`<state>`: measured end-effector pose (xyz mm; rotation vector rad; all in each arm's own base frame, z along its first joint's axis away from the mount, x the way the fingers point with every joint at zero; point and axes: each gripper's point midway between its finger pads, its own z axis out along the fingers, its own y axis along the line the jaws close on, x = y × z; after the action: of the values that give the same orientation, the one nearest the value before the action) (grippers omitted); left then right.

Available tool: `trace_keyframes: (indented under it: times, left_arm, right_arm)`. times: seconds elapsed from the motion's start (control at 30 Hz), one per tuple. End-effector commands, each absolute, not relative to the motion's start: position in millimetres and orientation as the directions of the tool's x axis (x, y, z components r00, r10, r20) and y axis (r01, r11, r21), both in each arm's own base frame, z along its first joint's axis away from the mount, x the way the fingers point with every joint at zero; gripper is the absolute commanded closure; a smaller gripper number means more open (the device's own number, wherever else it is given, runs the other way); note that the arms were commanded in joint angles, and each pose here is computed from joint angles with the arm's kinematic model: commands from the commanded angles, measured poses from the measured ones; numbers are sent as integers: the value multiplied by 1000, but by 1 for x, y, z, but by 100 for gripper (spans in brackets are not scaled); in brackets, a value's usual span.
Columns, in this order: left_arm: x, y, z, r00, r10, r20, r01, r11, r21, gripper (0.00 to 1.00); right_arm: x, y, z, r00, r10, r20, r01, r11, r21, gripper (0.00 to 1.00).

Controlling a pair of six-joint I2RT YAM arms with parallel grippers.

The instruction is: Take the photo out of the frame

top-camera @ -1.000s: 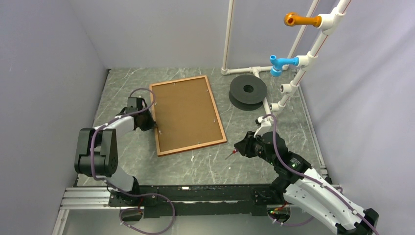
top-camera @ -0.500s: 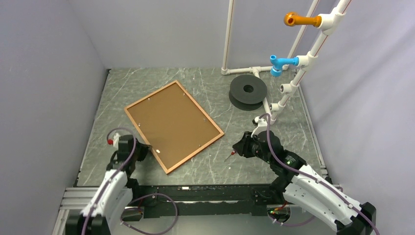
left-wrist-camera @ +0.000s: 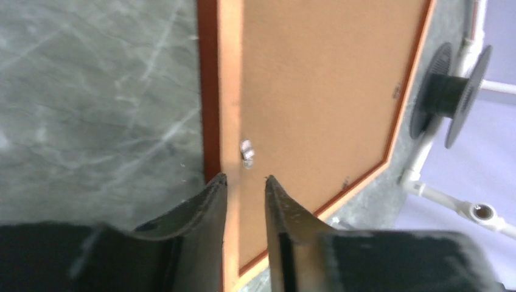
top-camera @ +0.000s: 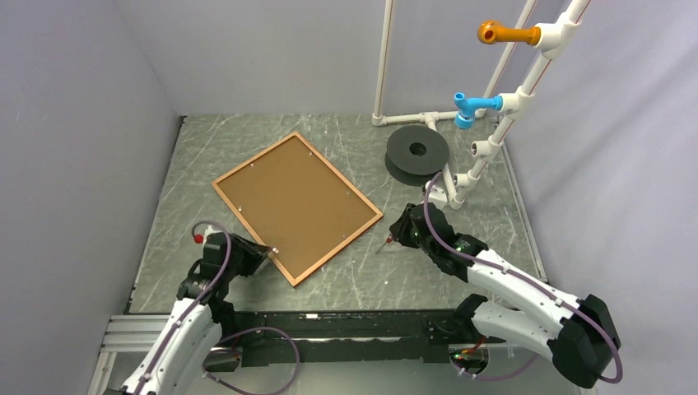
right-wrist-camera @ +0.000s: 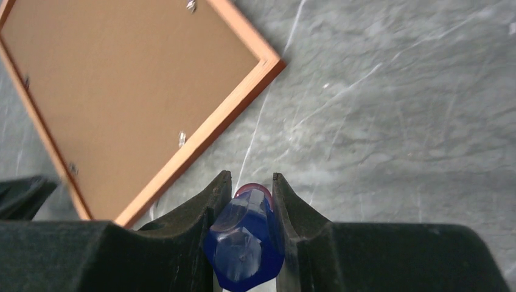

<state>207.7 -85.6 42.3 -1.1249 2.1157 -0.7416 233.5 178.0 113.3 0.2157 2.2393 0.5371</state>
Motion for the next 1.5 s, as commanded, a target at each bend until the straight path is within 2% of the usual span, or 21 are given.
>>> trace_keyframes:
  times: [0.0,0.17,0.3,0.53,0.67,0.83,1.07,1.23,1.33,1.47]
  left_arm:
    - [207,-103,77,-569,-740,-358,-324,602,-730,61]
    - [199,-139,94,-730,-505,-460,-36,701,-713,40]
    - [192,-165,93,-789,-333,-517,106,754,-648,38]
    - [196,-200,108,-801,-106,-590,284,800,-529,35]
    - [207,-204,102,-818,3,-576,322,832,-452,34]
    - [215,-205,66,-855,55,-515,297,867,-399,34]
    - [191,-237,48,-872,128,-472,340,853,-397,35]
    - [162,-264,38,-898,121,-422,328,824,-461,35]
    - [145,-283,32,-913,123,-389,321,805,-498,35]
    - [133,-325,39,-933,85,-350,302,714,-632,36]
  right_arm:
    - [272,166,143,-514,435,-739,90,884,458,100]
    - [293,174,139,-487,462,-742,105,874,475,100]
    - [322,190,149,-435,462,-772,57,871,489,100]
    - [370,208,179,-374,413,-830,-36,888,458,100]
    - [367,207,187,-391,334,-857,-106,909,403,100]
    - [336,197,170,-478,254,-841,-135,925,356,100]
    - [323,184,149,-477,328,-815,-77,908,411,100]
    - [340,191,133,-495,364,-789,-48,895,443,100]
    - [355,206,131,-505,355,-787,-91,884,458,100]
    - [376,228,138,-515,320,-796,-162,875,456,100]
